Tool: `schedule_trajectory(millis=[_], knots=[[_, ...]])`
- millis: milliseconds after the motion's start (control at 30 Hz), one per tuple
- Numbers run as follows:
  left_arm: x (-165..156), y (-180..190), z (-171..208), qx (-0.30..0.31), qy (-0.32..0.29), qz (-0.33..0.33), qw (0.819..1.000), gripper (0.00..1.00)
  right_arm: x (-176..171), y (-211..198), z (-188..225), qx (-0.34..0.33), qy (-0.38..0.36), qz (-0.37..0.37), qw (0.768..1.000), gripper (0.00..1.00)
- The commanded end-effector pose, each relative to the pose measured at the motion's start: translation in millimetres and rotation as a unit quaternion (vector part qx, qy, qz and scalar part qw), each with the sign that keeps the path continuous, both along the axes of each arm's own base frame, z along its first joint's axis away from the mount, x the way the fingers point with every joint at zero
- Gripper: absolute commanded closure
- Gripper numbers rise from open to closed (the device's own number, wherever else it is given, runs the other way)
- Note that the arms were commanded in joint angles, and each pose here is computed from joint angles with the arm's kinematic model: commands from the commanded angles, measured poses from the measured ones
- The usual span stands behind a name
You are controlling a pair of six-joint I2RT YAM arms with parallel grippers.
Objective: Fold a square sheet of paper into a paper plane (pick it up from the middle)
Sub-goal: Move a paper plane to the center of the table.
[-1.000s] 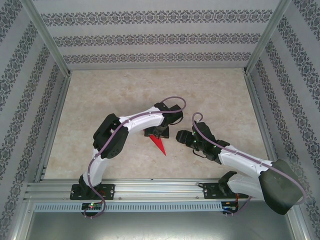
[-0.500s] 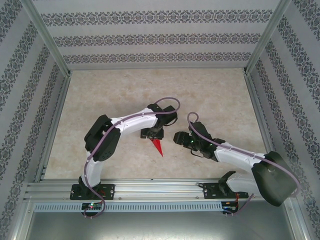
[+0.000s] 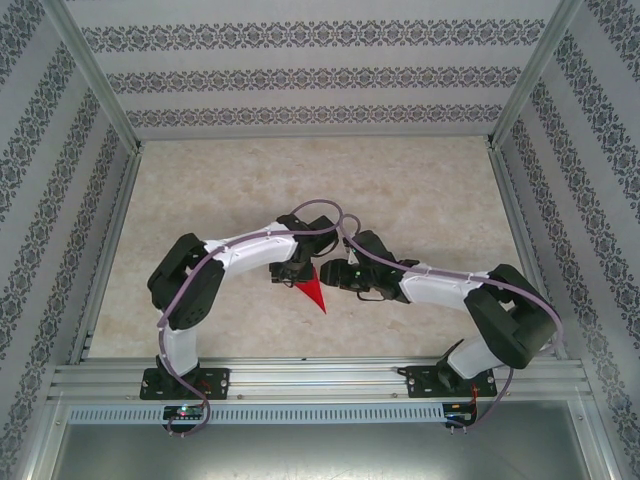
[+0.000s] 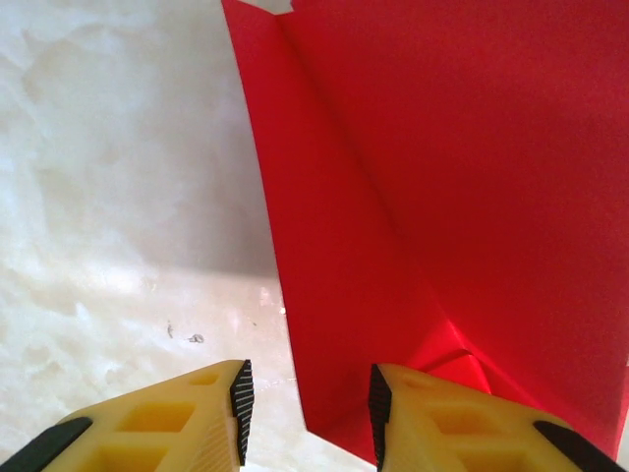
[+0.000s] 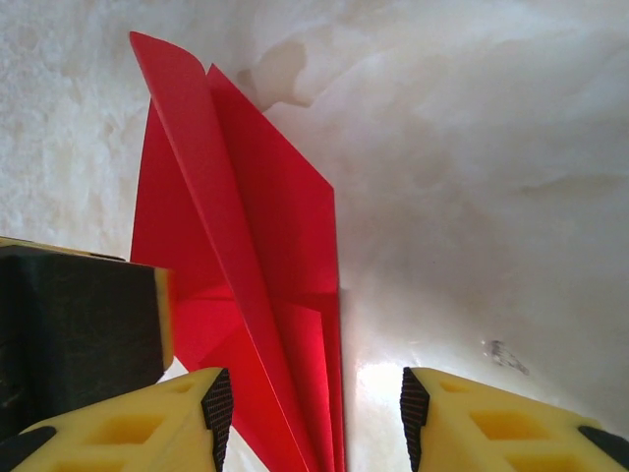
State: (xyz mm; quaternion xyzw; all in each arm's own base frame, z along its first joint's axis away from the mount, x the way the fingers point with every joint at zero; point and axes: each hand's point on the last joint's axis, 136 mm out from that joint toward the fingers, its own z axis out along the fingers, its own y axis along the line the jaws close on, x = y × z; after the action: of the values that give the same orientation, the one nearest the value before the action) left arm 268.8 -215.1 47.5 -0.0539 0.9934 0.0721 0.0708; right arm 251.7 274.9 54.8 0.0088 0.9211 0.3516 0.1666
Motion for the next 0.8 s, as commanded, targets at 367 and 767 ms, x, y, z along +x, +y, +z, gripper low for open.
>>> schedule_trajectory(millis=[367, 767], knots=[[8, 4, 10, -0.031, -0.033, 0.021, 0.999, 0.61, 4, 39, -8, 0.033, 0.016, 0.060, 0.997, 0.50], [8, 4, 11, -0.030, -0.031, 0.021, 0.999, 0.61, -6, 50, -18, 0.048, 0.039, 0.091, 0.994, 0.50]])
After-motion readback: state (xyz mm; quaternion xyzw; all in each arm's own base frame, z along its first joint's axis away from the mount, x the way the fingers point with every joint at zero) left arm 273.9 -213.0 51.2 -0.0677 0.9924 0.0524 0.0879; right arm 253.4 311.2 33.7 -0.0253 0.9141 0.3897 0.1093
